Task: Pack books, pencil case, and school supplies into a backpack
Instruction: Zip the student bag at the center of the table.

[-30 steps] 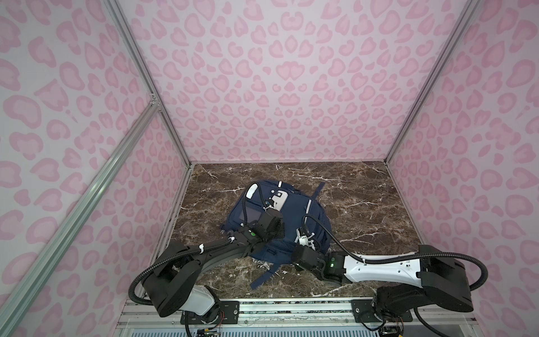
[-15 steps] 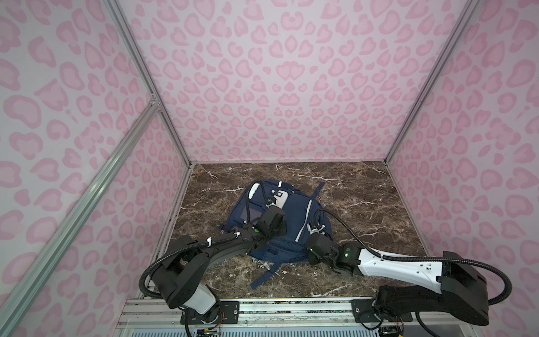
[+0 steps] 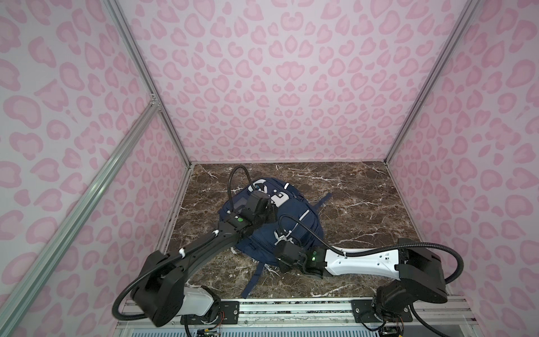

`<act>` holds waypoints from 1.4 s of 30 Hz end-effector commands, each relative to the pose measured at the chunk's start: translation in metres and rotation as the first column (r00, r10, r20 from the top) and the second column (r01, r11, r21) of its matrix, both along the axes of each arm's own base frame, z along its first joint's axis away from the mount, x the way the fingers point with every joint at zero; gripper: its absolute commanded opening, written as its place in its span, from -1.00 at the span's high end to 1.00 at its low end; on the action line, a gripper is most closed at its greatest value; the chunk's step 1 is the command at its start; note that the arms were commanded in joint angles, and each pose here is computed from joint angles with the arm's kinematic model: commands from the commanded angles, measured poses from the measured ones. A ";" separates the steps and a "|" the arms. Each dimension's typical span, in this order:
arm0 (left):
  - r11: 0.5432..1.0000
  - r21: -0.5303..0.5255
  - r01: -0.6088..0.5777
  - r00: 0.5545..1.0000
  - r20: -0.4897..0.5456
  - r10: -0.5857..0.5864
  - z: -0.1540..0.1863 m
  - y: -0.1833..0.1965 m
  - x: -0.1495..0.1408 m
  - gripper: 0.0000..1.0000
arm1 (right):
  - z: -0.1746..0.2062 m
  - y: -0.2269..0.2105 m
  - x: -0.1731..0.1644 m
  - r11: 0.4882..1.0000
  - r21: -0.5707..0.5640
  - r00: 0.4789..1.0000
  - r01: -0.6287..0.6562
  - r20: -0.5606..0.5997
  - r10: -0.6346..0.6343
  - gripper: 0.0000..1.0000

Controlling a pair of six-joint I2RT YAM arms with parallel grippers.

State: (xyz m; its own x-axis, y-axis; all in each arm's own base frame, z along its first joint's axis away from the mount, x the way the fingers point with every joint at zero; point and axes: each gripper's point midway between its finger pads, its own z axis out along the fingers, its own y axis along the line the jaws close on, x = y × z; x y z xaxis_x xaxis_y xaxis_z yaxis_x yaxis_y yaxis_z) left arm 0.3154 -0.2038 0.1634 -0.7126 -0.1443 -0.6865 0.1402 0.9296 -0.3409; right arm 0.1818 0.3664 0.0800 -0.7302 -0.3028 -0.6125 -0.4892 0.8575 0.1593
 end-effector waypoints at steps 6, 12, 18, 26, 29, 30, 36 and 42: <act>0.948 -0.317 0.003 0.992 -0.120 -0.043 -0.043 0.008 -0.077 -0.18 | 0.009 0.026 -0.004 0.991 0.106 0.997 -0.076 0.019 0.074 1.00; 0.944 -0.328 0.011 0.996 -0.079 -0.039 -0.037 -0.001 -0.069 -0.28 | 0.014 0.037 -0.012 0.984 0.113 0.991 -0.135 0.026 0.133 1.00; 0.948 -0.318 0.026 0.987 -0.140 -0.074 -0.061 -0.016 -0.073 0.14 | 0.019 0.045 -0.016 0.980 0.085 0.983 -0.181 0.033 0.178 1.00; 0.967 -0.255 -0.018 0.987 -0.157 -0.023 -0.046 0.001 -0.067 0.94 | -0.011 -0.033 -0.012 0.994 -0.103 0.998 -0.048 -0.037 0.045 1.00; 0.965 -0.263 -0.013 0.988 -0.151 -0.028 -0.036 0.005 -0.066 0.94 | -0.024 -0.072 -0.007 0.992 -0.124 0.998 0.026 -0.060 -0.033 1.00; 0.963 -0.268 -0.012 0.988 -0.149 -0.029 -0.033 0.006 -0.067 0.94 | -0.026 -0.085 -0.002 0.990 -0.127 0.996 0.054 -0.063 -0.062 1.00; 0.964 -0.268 0.002 0.985 -0.164 -0.048 -0.034 0.011 -0.075 0.94 | -0.018 -0.141 0.031 0.977 -0.133 0.984 0.164 -0.051 -0.172 1.00; 0.968 -0.250 -0.006 0.979 -0.198 -0.045 -0.053 0.018 -0.077 0.94 | -0.021 -0.182 0.076 0.959 -0.145 0.966 0.243 -0.055 -0.253 1.00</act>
